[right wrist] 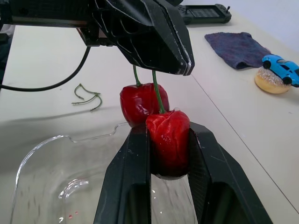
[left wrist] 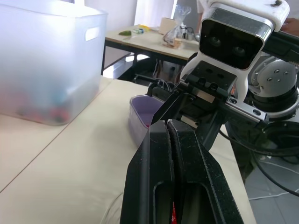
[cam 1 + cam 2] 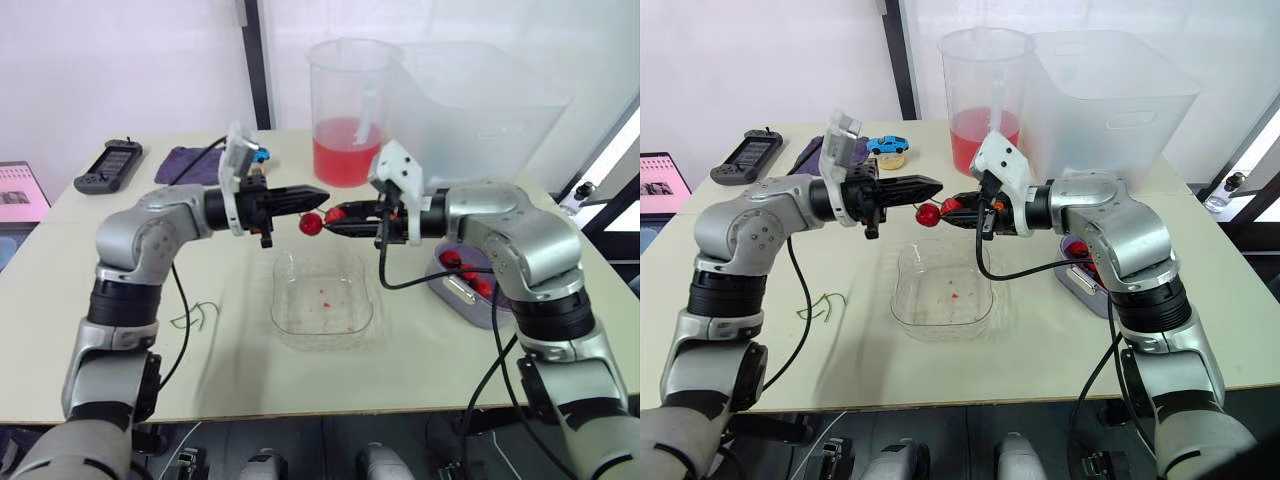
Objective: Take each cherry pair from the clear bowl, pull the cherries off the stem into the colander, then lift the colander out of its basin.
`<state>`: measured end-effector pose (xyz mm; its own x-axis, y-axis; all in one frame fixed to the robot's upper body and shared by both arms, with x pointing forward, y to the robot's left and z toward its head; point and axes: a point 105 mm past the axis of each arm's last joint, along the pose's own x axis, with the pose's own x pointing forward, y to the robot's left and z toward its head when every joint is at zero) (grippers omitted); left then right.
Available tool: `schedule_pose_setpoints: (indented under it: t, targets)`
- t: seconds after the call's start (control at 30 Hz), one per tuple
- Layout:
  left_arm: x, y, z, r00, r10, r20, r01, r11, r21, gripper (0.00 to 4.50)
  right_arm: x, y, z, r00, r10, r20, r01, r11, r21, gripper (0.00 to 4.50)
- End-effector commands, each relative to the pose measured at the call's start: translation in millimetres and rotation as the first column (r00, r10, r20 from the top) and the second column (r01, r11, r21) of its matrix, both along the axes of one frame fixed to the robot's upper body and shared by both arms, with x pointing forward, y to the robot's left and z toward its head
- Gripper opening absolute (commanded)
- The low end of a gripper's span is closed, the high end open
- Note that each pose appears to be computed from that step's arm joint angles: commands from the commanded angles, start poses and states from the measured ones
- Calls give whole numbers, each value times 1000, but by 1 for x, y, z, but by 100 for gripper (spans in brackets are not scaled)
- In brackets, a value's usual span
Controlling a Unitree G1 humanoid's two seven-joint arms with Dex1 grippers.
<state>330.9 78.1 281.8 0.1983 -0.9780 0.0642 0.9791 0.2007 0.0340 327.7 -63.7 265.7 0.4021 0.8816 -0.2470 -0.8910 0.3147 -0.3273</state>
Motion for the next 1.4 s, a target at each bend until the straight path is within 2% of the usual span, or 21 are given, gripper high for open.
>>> schedule_pose_setpoints:
  t: [0.03,0.2,0.37,0.5,0.63,0.87,0.97,1.07,1.13,1.17,1.27,1.33,1.4]
  targets:
    - [-6,4,15,997,5,73,-4,1000,-22,0,-4,-4,8,999,5,43,-4,1000,-15,96]
    - [-3,7,15,995,33,89,-31,999,-21,0,0,-34,-14,998,-61,5,61,992,-112,96]
    - [-2,8,16,994,43,101,-40,999,-33,0,-1,-69,7,991,-131,10,132,984,-118,96]
    - [-1,8,16,993,57,104,-52,997,-55,0,13,-137,12,940,-335,72,342,908,-243,96]
    - [-2,8,11,993,63,99,-56,996,-69,0,19,-197,-3,879,-461,124,469,789,-396,96]
    - [3,3,11,991,80,110,-70,994,-89,0,23,-223,-39,850,-522,71,498,753,-430,96]
    - [2,1,12,991,78,110,-68,993,-96,0,23,-229,-43,840,-540,52,508,749,-426,188]
    - [0,-1,13,991,74,108,-62,993,-105,0,18,-232,-40,850,-525,38,488,760,-430,332]
    - [0,0,15,992,77,104,-65,991,-118,0,16,-238,-26,846,-531,52,503,761,-409,432]
    - [0,0,17,992,78,98,-65,989,-132,0,16,-239,-16,844,-533,65,513,763,-393,449]
    - [-1,-1,23,993,73,88,-58,985,-162,0,14,-217,15,873,-487,37,477,835,-274,449]
    - [-2,-4,27,995,63,79,-48,982,-185,0,9,-176,31,928,-373,-28,365,920,-141,449]
    - [-3,-6,29,996,56,72,-41,980,-197,0,1,-137,39,964,-252,-80,249,968,-43,449]
